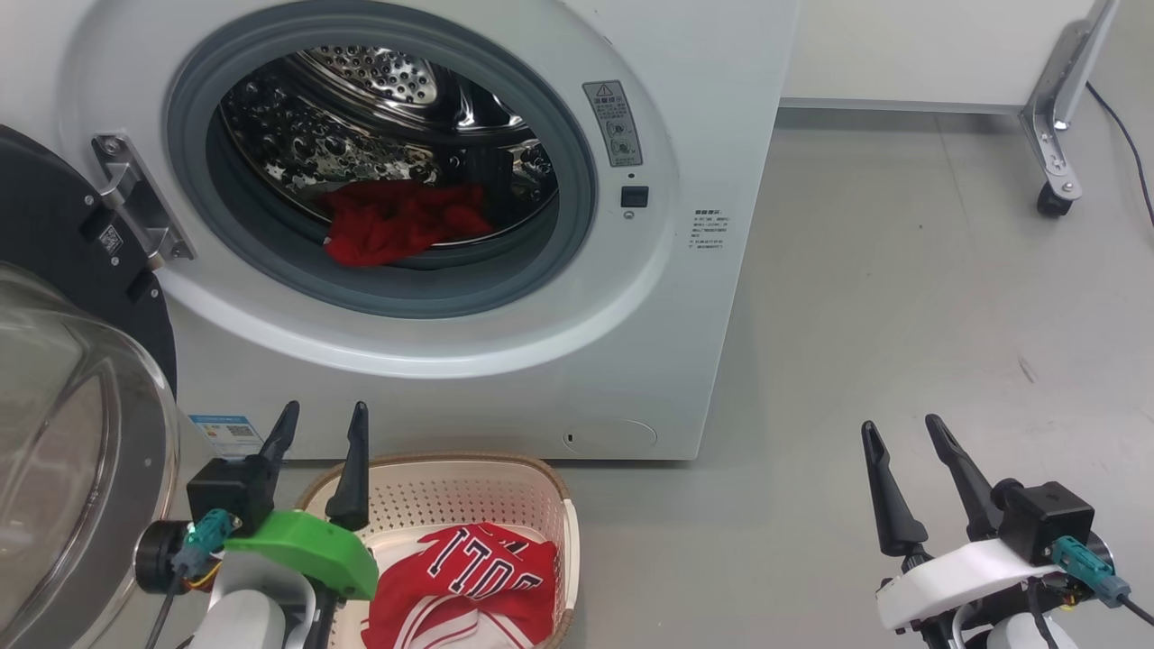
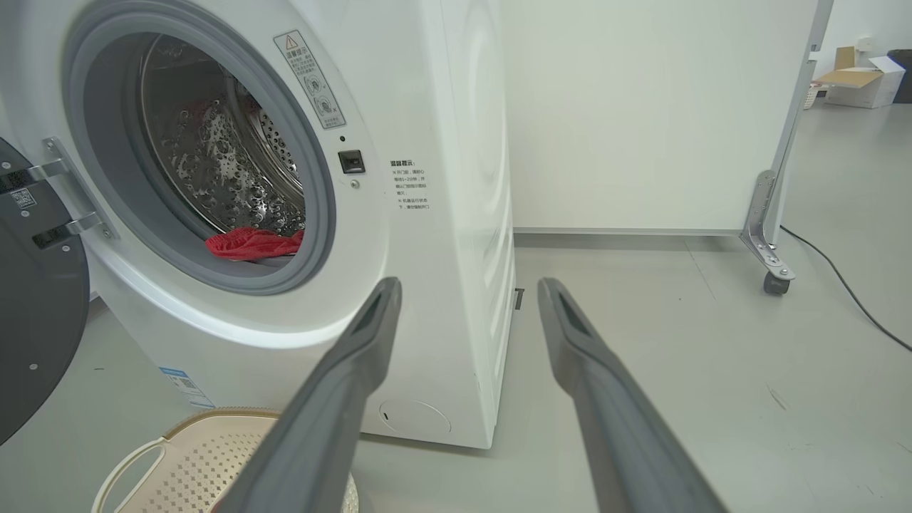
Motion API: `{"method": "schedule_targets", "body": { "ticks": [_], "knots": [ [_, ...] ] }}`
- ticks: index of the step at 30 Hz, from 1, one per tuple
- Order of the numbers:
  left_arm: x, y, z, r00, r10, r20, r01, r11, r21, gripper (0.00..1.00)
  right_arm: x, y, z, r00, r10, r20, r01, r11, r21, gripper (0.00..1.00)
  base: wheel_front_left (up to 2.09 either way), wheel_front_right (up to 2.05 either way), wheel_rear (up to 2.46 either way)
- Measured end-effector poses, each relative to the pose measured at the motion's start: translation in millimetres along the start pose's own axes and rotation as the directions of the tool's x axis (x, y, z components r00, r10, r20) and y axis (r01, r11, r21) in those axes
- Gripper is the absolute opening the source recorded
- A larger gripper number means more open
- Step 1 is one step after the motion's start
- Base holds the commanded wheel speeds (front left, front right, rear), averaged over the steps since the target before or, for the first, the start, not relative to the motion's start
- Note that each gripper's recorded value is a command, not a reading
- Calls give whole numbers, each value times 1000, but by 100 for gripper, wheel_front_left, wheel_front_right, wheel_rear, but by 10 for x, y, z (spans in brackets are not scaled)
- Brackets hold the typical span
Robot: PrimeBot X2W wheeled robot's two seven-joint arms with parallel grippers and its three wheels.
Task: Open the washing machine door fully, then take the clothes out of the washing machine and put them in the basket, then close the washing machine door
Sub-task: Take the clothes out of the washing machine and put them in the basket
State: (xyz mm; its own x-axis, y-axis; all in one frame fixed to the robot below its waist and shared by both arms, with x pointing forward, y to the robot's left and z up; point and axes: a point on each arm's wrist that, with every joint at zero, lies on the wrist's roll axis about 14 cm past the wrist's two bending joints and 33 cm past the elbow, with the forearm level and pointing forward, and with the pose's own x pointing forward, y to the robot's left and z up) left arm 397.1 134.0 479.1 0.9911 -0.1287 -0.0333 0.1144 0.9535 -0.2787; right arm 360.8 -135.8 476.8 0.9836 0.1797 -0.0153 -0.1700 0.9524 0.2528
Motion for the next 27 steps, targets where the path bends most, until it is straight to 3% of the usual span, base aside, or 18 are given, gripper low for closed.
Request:
{"method": "schedule_targets", "body": {
  "ticks": [27],
  "knots": [
    [-142,-51,-44,1000,1,3,-1,1000,15,100,-22,10,30,1000,-4,10,4,1000,1,100,0,0,0]
  ]
}}
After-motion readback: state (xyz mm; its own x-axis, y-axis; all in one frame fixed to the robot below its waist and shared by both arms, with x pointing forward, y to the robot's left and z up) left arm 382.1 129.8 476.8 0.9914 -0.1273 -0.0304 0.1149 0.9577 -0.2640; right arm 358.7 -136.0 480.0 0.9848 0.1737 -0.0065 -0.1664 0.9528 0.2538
